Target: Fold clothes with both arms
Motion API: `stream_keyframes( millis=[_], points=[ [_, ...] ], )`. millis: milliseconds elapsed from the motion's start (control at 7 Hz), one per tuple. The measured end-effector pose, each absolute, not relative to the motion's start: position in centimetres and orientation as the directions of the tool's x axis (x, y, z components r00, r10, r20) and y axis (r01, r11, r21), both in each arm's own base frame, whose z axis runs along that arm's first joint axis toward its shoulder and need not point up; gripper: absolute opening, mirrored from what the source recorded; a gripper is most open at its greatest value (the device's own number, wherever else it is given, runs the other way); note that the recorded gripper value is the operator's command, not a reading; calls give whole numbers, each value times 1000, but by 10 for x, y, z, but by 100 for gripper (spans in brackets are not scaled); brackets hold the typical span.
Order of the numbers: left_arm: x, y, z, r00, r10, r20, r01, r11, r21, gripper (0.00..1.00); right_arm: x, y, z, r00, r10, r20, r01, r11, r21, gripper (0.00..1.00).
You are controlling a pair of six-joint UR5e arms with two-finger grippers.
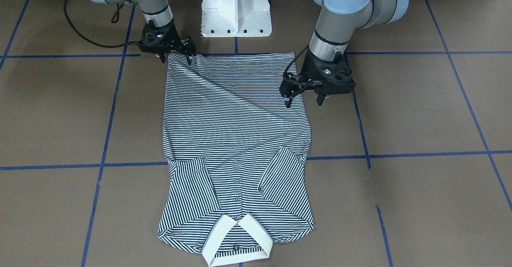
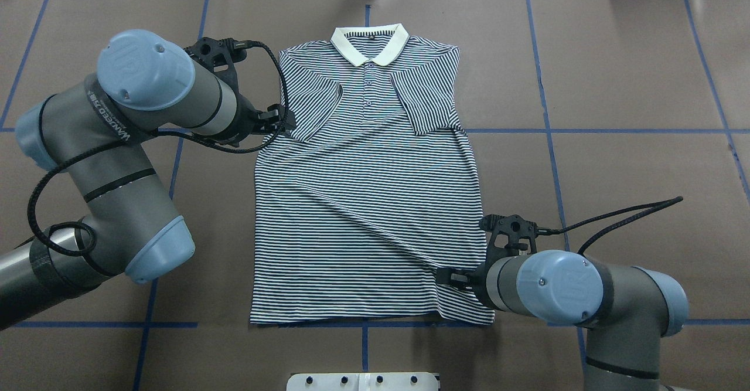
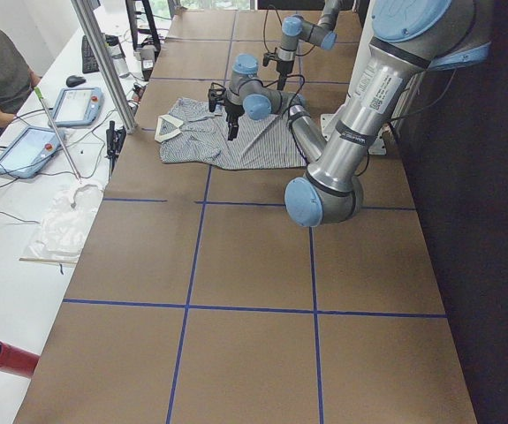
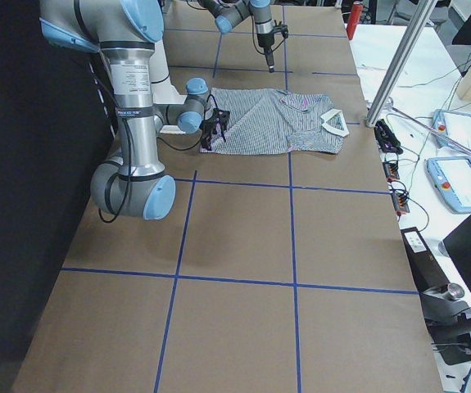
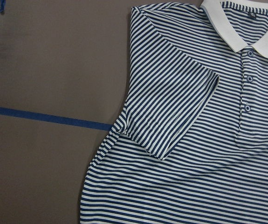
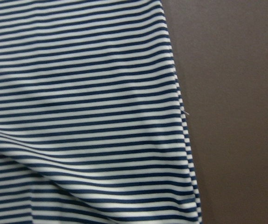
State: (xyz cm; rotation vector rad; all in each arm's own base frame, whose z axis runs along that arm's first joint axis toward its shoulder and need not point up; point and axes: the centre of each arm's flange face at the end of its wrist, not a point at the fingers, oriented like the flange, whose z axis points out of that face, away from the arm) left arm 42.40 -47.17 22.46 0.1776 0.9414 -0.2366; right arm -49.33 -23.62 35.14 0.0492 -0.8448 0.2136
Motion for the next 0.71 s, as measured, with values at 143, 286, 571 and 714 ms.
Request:
stream_keyframes(
  millis=[143,286,571,714],
  points=[
    [425,-471,224,566,-122,-815,275,960,47,100,-490,-230,358,653,166,739,-197,979,-46,100],
    [425,-471,223,565,-121,-816,275,960,48,100,-488,-226,359,655,164,738,-187,981,-52,100],
    [427,-469,222,565,-118,-817,271,961,48,100,-488,-219,362,663,158,732,-171,984,-57,100],
    [430,-468,222,566,-116,-817,267,962,49,100,-489,-215,363,668,153,728,-163,985,-58,89]
  ],
)
